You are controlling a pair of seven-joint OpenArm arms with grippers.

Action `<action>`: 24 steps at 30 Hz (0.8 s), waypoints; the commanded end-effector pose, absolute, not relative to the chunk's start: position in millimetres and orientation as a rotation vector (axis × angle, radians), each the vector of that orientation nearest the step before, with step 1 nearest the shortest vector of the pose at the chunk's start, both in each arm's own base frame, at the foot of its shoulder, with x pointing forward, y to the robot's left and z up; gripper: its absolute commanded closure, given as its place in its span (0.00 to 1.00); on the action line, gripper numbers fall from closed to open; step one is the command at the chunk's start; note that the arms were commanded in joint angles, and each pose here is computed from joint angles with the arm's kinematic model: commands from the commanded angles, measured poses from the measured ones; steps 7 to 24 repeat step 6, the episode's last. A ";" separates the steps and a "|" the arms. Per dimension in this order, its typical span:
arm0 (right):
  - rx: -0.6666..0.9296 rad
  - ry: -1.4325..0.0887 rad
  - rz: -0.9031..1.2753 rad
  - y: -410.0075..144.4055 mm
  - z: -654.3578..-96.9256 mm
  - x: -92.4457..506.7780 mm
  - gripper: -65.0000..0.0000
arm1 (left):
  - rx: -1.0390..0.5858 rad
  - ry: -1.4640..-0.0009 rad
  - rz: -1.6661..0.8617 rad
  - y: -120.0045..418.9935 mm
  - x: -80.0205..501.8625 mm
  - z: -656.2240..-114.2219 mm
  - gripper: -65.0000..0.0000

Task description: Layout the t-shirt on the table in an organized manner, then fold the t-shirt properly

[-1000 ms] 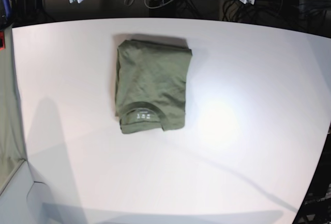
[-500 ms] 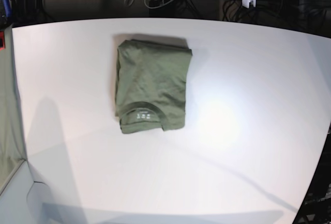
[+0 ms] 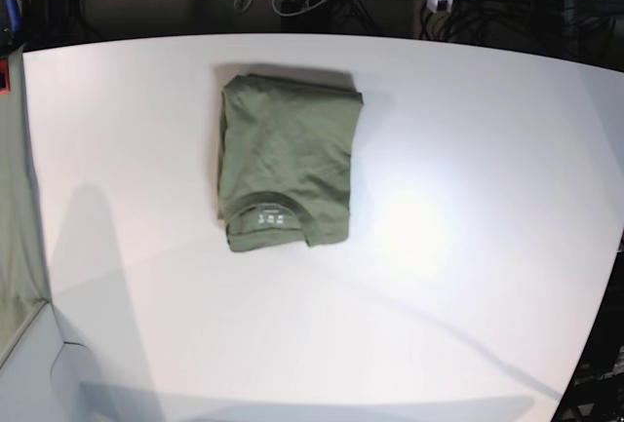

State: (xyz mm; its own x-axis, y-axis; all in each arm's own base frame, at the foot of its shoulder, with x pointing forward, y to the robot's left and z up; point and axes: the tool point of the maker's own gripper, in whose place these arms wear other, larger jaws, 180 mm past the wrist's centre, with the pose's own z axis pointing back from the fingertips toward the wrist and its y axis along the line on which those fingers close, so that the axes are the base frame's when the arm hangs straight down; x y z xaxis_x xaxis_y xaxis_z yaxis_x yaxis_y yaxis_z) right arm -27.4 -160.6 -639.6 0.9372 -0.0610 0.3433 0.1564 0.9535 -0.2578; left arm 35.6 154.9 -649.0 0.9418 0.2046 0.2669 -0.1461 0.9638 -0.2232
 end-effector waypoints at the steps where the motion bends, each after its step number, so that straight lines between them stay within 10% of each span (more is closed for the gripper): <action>1: -0.316 -0.344 -0.104 -171.7 -637.2 -31.3 1.00 | -0.195 -0.311 0.182 158.1 43.4 -648.1 1.00; 24: -0.314 -0.346 -0.100 -171.9 -637.8 -27.1 1.00 | -0.090 -0.308 0.167 176.6 43.6 -650.9 1.00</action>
